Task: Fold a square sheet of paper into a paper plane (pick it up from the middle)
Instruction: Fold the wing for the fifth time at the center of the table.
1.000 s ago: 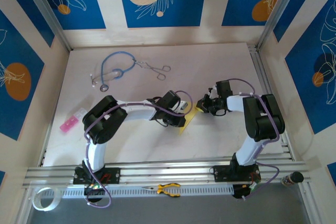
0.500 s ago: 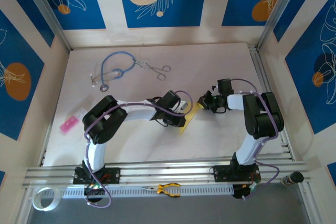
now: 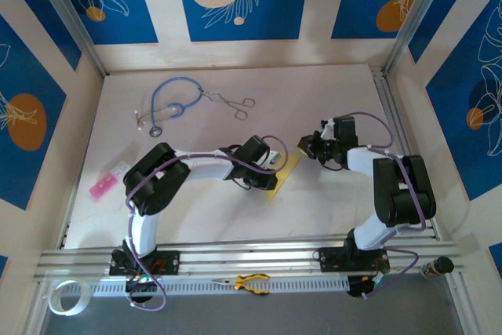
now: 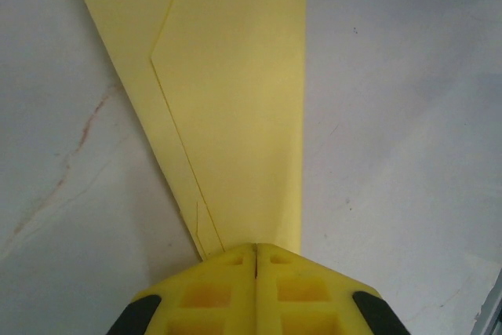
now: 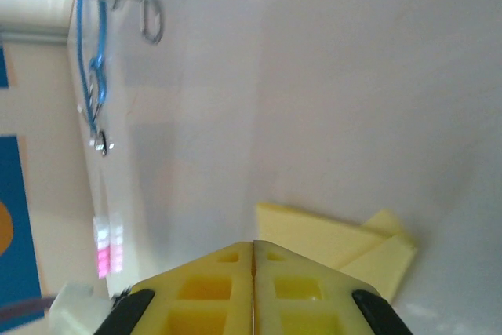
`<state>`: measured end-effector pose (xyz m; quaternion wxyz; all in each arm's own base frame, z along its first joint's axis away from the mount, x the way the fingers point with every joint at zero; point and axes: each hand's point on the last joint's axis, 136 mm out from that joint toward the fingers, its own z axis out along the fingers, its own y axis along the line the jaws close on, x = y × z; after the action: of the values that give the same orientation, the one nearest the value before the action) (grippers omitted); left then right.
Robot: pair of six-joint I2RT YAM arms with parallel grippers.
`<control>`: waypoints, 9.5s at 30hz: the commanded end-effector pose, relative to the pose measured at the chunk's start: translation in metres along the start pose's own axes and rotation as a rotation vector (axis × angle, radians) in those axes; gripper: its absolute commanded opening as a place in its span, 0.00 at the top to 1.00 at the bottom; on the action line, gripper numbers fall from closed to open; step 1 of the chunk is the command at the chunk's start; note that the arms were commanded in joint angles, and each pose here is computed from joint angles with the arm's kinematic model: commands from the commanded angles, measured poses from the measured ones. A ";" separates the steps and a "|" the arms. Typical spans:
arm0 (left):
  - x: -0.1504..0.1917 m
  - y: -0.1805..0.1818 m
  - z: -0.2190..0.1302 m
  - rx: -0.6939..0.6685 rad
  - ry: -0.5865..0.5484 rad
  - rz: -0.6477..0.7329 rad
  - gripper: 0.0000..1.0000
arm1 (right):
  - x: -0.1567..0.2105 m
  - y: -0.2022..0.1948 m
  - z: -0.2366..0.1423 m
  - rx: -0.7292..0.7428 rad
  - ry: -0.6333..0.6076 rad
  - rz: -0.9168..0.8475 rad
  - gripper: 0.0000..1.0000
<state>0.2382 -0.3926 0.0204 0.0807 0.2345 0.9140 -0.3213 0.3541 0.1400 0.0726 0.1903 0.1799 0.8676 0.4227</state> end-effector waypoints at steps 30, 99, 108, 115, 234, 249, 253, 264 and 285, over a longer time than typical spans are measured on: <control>0.063 0.030 0.014 -0.100 0.185 -0.078 1.00 | 0.126 -0.034 0.021 0.023 0.320 0.016 1.00; 0.023 -0.002 -0.020 -0.070 0.056 -0.056 0.94 | 0.120 -0.064 0.033 0.226 0.294 0.057 1.00; -0.003 -0.036 -0.040 0.023 -0.018 -0.064 0.99 | 0.121 -0.066 0.033 0.236 0.295 0.066 1.00; -0.007 -0.064 -0.031 0.183 -0.004 -0.106 1.00 | 0.122 -0.066 0.033 0.236 0.298 0.071 1.00; 0.071 0.039 0.007 -0.170 0.078 -0.232 1.00 | 0.122 -0.053 0.016 0.170 0.241 0.001 1.00; 0.075 0.039 0.009 -0.165 0.102 -0.221 1.00 | 0.050 -0.041 0.006 0.116 0.099 0.038 1.00; 0.074 0.039 0.008 -0.167 0.097 -0.220 1.00 | 0.049 -0.014 -0.004 0.044 0.085 -0.024 1.00; 0.072 0.035 0.008 -0.151 0.095 -0.217 1.00 | 0.061 -0.024 0.009 0.067 0.121 -0.023 1.00; 0.065 0.022 0.004 -0.078 0.048 -0.272 1.00 | -0.011 -0.021 -0.007 0.041 0.010 0.083 1.00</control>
<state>0.2166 -0.3896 0.0207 0.0883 0.1476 0.9242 -0.3410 0.3629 0.1113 0.0414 0.1622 0.2306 0.8737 0.3964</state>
